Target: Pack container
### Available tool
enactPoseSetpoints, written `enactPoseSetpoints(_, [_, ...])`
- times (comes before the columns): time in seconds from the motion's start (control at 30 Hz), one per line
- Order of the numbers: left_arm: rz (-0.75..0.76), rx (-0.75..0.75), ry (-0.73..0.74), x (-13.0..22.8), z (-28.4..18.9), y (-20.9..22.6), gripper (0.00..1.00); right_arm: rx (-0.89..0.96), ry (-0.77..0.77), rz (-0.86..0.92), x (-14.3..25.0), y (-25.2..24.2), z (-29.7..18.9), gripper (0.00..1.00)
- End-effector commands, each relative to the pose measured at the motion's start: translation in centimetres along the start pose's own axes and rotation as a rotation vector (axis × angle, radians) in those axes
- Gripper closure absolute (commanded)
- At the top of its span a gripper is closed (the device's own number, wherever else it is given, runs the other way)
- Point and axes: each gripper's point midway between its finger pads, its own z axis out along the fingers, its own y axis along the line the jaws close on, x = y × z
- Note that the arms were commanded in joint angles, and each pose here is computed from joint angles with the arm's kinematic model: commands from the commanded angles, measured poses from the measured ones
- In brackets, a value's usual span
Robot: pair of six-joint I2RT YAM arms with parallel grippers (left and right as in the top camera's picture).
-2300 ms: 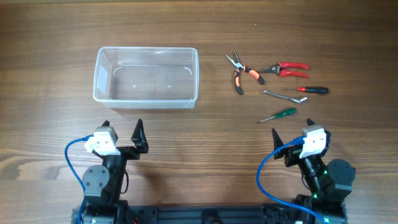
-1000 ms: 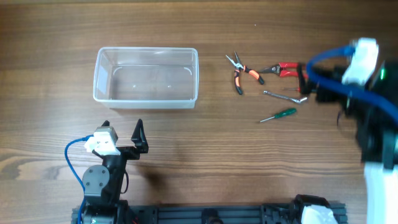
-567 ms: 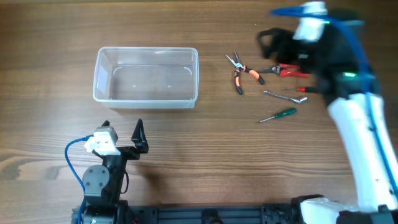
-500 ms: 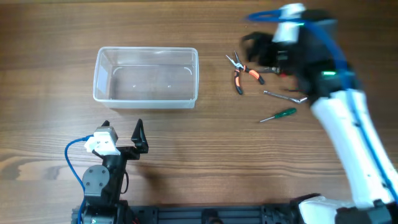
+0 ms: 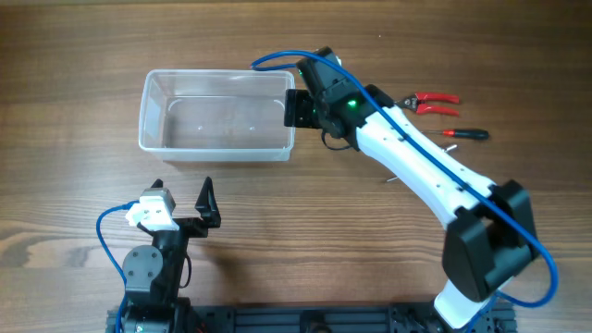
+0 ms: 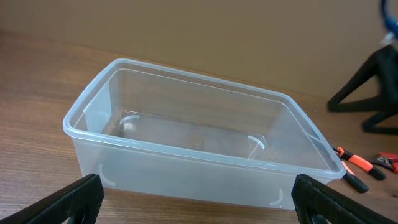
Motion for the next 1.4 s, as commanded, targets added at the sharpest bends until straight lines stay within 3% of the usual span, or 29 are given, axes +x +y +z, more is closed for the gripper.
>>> enactPoseSetpoints(0.0, [-0.010, -0.009, 0.002, 0.2, 0.0, 0.2, 0.00, -0.065, 0.018, 0.028, 0.0, 1.5, 1.2, 0.21])
enactPoseSetpoints(0.27, [-0.010, -0.009, 0.001, 0.1, 0.0, 0.2, 0.00, -0.067, 0.089, 0.079, 1.9, 1.5, 4.7, 0.25])
enactPoseSetpoints(0.53, [-0.010, -0.009, 0.001, 0.1, 0.0, 0.2, 0.00, 0.053, 0.152, 0.097, 4.0, -1.0, 6.0, 0.46])
enactPoseSetpoints(0.67, [-0.010, -0.009, 0.001, 0.1, 0.0, 0.2, 0.00, 0.272, 0.208, 0.133, 6.2, -5.4, 4.9, 0.53])
enactPoseSetpoints(0.93, [-0.010, -0.009, 0.001, 0.1, 0.0, 0.2, 0.00, 0.358, 0.240, 0.039, 6.8, -7.4, 4.1, 0.51])
enactPoseSetpoints(1.13, [-0.010, -0.009, 0.001, 0.1, 0.0, 0.2, 0.00, 0.286, 0.118, -0.142, 1.7, -6.6, 0.8, 0.47])
enactPoseSetpoints(1.37, [-0.010, -0.009, 0.001, 0.1, 0.0, 0.2, 0.00, 0.185, -0.287, -0.247, -9.2, -6.7, -13.0, 0.23])
